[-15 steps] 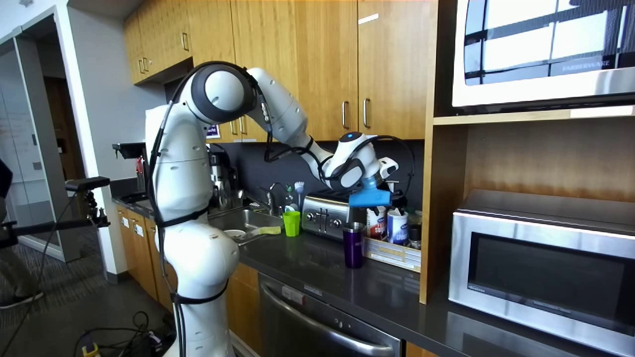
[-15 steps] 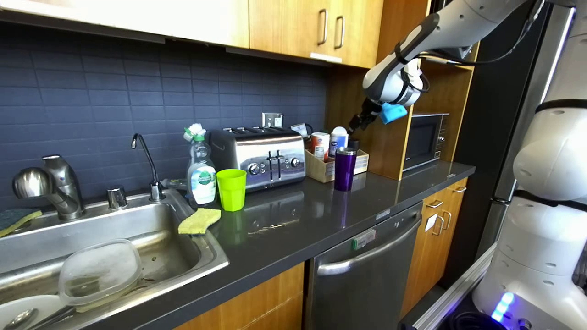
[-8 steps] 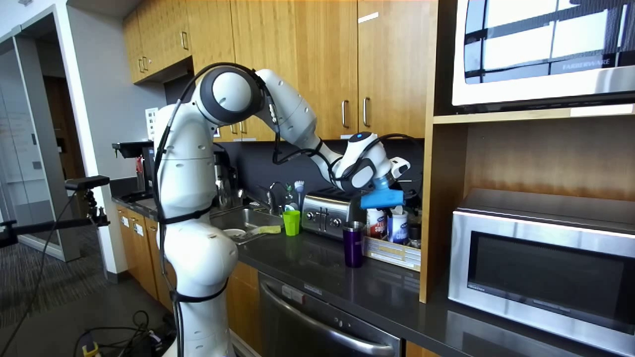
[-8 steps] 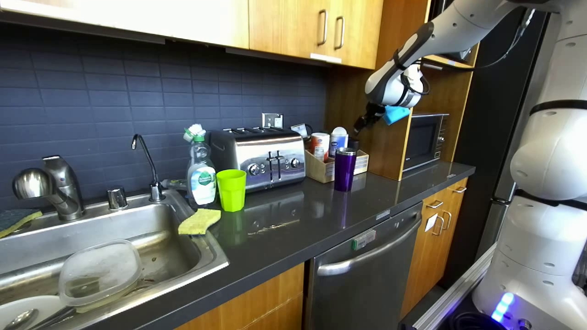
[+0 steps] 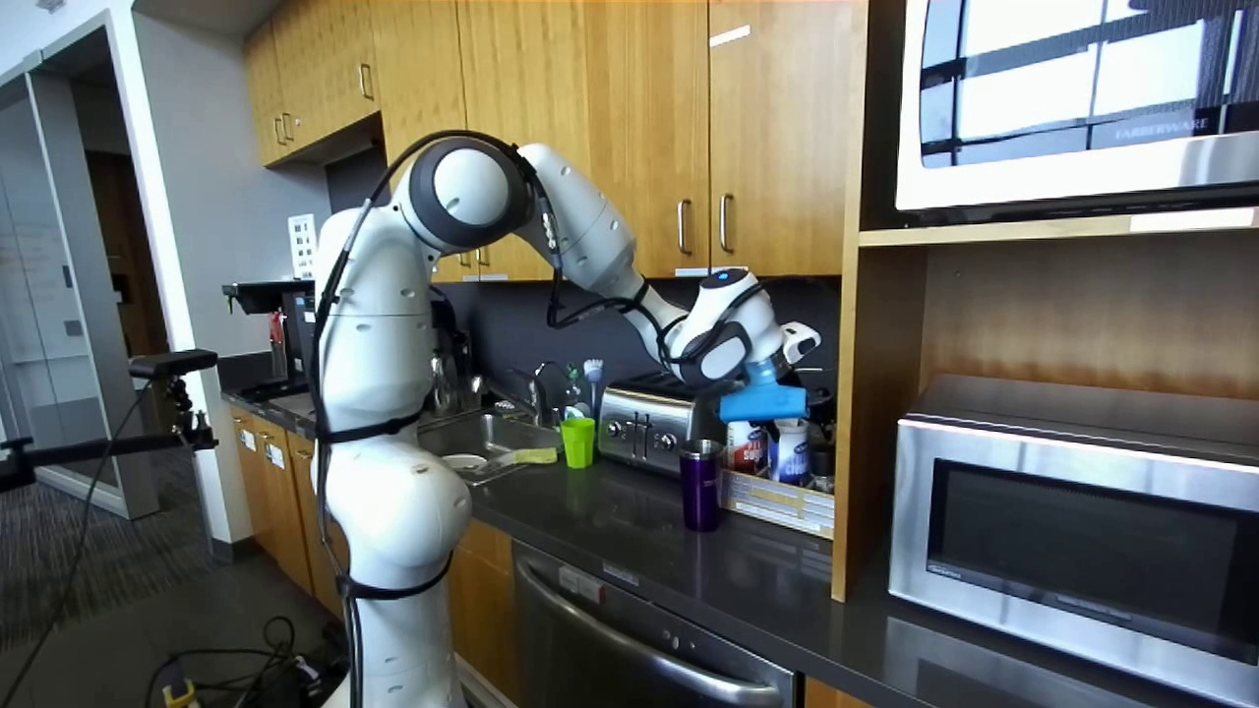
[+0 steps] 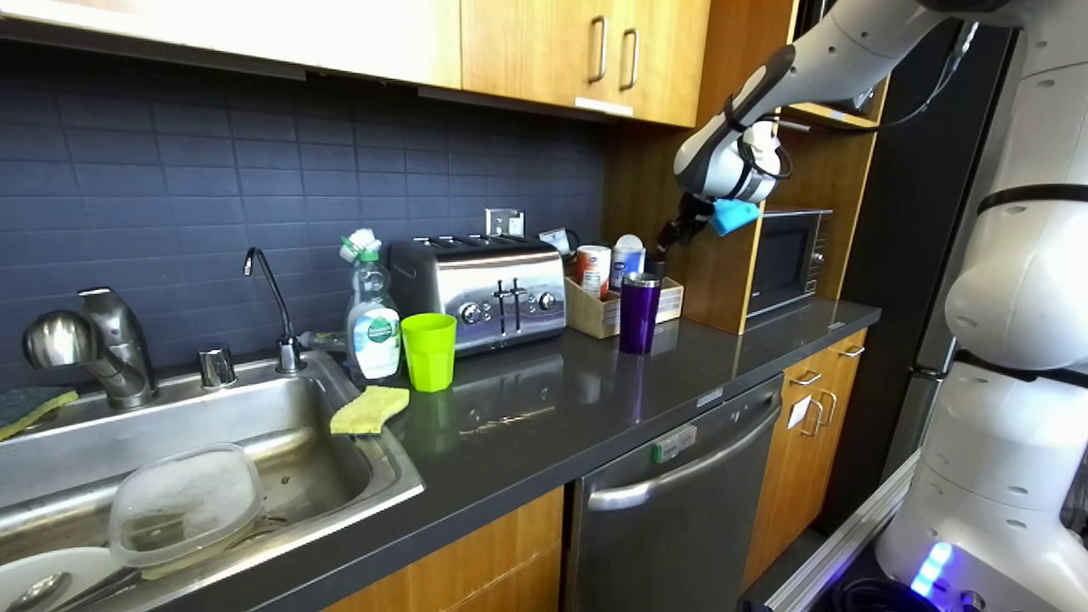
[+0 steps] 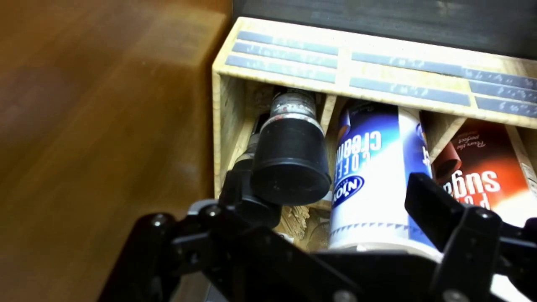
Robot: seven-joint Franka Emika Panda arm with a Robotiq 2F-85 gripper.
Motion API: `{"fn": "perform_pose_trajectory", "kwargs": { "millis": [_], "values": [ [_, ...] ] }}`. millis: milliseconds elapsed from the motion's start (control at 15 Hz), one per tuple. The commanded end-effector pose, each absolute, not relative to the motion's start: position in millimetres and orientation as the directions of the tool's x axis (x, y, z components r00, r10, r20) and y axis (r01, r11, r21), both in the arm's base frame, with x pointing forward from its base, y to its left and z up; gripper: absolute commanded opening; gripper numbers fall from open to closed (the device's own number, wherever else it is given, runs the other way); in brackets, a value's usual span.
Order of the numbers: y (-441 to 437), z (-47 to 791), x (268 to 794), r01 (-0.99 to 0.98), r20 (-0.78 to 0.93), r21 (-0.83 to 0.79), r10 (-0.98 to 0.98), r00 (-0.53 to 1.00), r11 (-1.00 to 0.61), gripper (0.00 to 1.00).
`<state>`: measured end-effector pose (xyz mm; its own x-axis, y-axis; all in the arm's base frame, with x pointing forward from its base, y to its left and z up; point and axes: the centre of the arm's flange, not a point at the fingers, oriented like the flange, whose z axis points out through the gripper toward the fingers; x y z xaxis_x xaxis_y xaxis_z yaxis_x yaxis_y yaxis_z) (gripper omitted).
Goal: Move the salt shaker to the left
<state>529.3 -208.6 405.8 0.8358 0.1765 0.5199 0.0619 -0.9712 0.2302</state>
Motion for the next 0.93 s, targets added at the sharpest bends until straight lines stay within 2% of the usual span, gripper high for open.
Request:
{"fn": "perform_pose_trajectory", "kwargs": {
  "millis": [0,333,867],
  "values": [
    [-214.3,398.6,545.1,0.080,0.519,0.215,0.184,0.835,-0.973,1.00],
    [-205.4,388.7,560.6,0.083,0.523,0.199,0.177,0.834,-0.977,1.00],
    [-209.3,368.8,578.2,0.120,0.484,0.277,0.246,0.839,-0.953,1.00]
  ]
}}
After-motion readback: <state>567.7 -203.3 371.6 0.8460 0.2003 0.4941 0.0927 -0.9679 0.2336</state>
